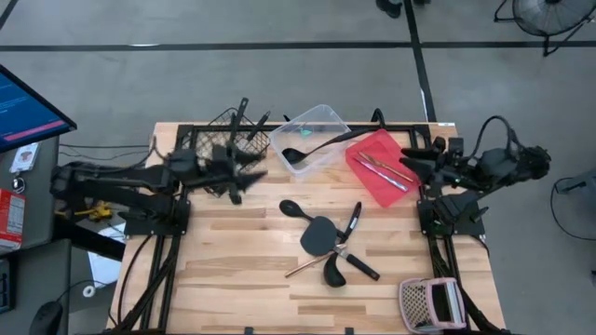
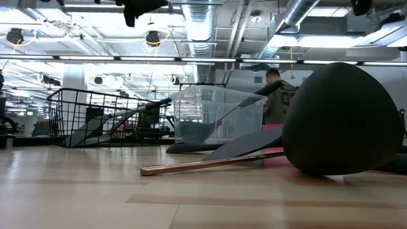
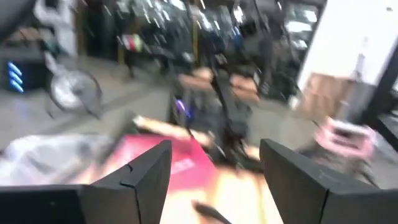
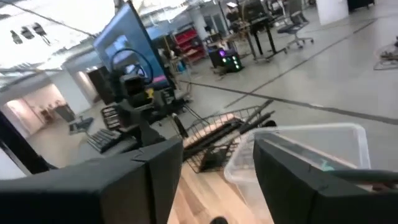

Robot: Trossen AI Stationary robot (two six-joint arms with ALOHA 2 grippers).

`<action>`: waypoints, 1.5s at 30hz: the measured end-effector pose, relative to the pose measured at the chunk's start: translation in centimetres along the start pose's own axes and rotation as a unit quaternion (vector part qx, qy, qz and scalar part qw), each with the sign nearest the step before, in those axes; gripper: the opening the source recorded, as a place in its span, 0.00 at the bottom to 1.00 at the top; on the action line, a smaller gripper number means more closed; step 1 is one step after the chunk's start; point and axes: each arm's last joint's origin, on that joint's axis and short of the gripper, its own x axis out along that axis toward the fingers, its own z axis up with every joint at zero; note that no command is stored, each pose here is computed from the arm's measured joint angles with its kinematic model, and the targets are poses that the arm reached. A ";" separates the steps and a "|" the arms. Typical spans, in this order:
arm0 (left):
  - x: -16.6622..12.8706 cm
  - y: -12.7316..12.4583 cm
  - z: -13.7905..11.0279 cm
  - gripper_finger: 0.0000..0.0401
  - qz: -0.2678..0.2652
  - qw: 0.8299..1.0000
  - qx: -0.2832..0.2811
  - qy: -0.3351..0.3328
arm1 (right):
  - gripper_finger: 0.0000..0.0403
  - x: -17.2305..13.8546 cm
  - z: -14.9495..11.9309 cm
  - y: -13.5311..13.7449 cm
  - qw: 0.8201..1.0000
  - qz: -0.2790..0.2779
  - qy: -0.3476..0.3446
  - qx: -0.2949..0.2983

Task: Pick & Place Kitchen Items
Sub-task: Put the spatula into the wire basket

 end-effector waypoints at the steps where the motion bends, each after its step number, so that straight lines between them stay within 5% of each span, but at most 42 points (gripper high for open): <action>1: 0.3 -0.6 -0.3 0.57 -0.010 1.000 -0.008 0.015 | 0.48 0.2 -0.2 0.1 1.000 -0.003 0.006 -0.001; 11: 2.1 -4.8 -5.7 0.56 -0.069 0.985 -0.038 0.156 | 0.44 1.5 -2.8 0.7 0.995 -0.027 0.098 -0.007; 17: 2.3 -5.7 -6.6 0.56 -0.066 0.974 -0.126 0.176 | 0.41 2.2 -5.1 0.5 0.979 -0.076 0.186 0.032; 20: 1.6 -5.6 -5.2 0.56 -0.070 0.970 -0.178 0.151 | 0.39 3.5 -6.9 1.0 0.960 -0.097 0.259 0.041; 28: -1.9 -4.7 -0.3 0.56 -0.109 0.971 -0.208 0.054 | 0.39 8.3 -11.8 3.8 0.911 -0.110 0.395 0.051; 31: -3.0 -4.5 0.8 0.56 -0.126 0.968 -0.216 0.031 | 0.40 9.8 -13.9 4.7 0.879 -0.117 0.460 0.041; 36: -4.5 -4.2 2.1 0.56 -0.161 0.967 -0.196 0.006 | 0.48 11.6 -18.2 6.1 0.824 -0.128 0.551 0.017; 45: -5.3 -4.1 2.7 0.59 -0.183 0.970 -0.156 -0.012 | 0.64 11.3 -23.9 7.8 0.753 -0.138 0.644 0.009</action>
